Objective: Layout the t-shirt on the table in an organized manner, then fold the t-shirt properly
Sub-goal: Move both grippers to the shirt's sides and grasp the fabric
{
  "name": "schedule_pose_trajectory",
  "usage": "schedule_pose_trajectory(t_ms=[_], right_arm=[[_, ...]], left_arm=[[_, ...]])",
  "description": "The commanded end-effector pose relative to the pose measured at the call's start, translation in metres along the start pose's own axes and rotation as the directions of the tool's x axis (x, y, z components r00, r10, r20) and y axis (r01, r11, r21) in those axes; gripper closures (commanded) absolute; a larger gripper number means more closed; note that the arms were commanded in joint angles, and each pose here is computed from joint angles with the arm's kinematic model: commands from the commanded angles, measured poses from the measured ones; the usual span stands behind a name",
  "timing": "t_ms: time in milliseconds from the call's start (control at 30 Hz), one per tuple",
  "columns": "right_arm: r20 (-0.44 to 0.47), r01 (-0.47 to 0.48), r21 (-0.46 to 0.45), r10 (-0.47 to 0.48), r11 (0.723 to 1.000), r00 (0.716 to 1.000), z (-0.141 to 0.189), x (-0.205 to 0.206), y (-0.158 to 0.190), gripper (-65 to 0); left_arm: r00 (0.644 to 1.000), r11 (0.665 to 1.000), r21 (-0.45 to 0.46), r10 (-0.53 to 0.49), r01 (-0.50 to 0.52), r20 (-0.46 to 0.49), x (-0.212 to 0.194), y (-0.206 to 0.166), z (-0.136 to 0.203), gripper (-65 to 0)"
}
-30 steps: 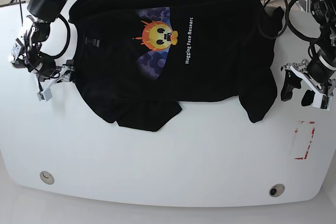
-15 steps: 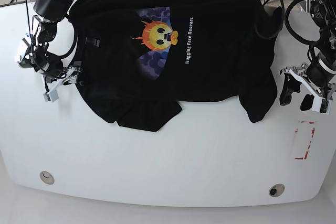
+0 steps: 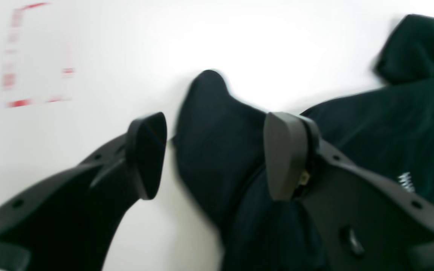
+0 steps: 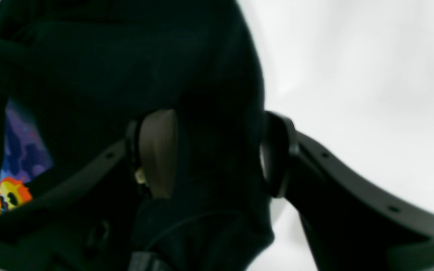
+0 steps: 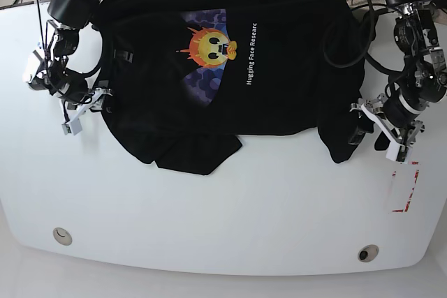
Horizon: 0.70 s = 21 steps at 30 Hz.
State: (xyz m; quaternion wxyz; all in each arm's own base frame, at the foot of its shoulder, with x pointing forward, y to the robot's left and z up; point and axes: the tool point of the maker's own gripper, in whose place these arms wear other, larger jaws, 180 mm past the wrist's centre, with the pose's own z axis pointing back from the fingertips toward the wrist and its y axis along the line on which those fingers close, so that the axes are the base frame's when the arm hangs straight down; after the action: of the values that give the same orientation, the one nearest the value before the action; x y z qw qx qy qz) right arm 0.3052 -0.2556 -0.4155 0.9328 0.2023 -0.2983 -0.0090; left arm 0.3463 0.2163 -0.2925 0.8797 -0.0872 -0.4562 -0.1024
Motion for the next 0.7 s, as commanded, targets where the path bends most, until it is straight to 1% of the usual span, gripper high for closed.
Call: schedule_pose_trajectory(t_ms=[0,33,133,167,267,300,400,667], right_arm=[[0.003,-0.052,0.002,0.052,0.999,0.999,0.001,0.012,0.004,-31.2],[-0.005,-0.06,0.008,0.06,0.998,0.998,-0.001,0.011,0.007,-29.8],[-0.017,-0.075,0.017,0.075,0.997,0.997,-0.004,0.009,0.011,-20.3],[-0.017,-0.075,0.019,0.076,0.997,0.997,-0.005,0.009,0.012,-14.4],[-0.017,-0.071,0.034,0.072,0.997,0.997,-0.01,0.007,0.019,-2.7],[-0.017,-0.07,0.037,0.07,0.997,0.997,-0.01,0.007,0.02,-0.5],[-0.016,-0.068,0.04,0.069,0.997,0.997,-0.011,0.006,0.021,-0.2],[-0.018,-0.066,0.042,0.067,0.997,0.998,-0.012,0.005,0.022,-0.2]], left_arm=[[0.999,1.0,-0.015,-0.011,0.012,0.036,0.015,-0.004,-0.01,-38.9],[0.999,1.0,-0.023,-0.012,0.013,0.029,0.014,-0.007,-0.014,-38.9],[1.0,0.998,-0.052,-0.025,0.026,0.011,0.014,-0.016,-0.024,-38.9],[0.999,0.997,-0.071,-0.033,0.033,0.0,0.012,-0.023,-0.029,-38.9],[0.998,0.993,-0.104,-0.051,0.049,-0.02,0.008,-0.035,-0.036,-38.9],[0.998,0.992,-0.112,-0.054,0.051,-0.028,0.006,-0.038,-0.038,-38.9],[0.997,0.991,-0.126,-0.054,0.047,-0.053,-0.002,-0.041,-0.043,-38.9],[0.995,0.991,-0.132,0.004,-0.017,-0.096,-0.013,-0.039,-0.058,-38.9]])
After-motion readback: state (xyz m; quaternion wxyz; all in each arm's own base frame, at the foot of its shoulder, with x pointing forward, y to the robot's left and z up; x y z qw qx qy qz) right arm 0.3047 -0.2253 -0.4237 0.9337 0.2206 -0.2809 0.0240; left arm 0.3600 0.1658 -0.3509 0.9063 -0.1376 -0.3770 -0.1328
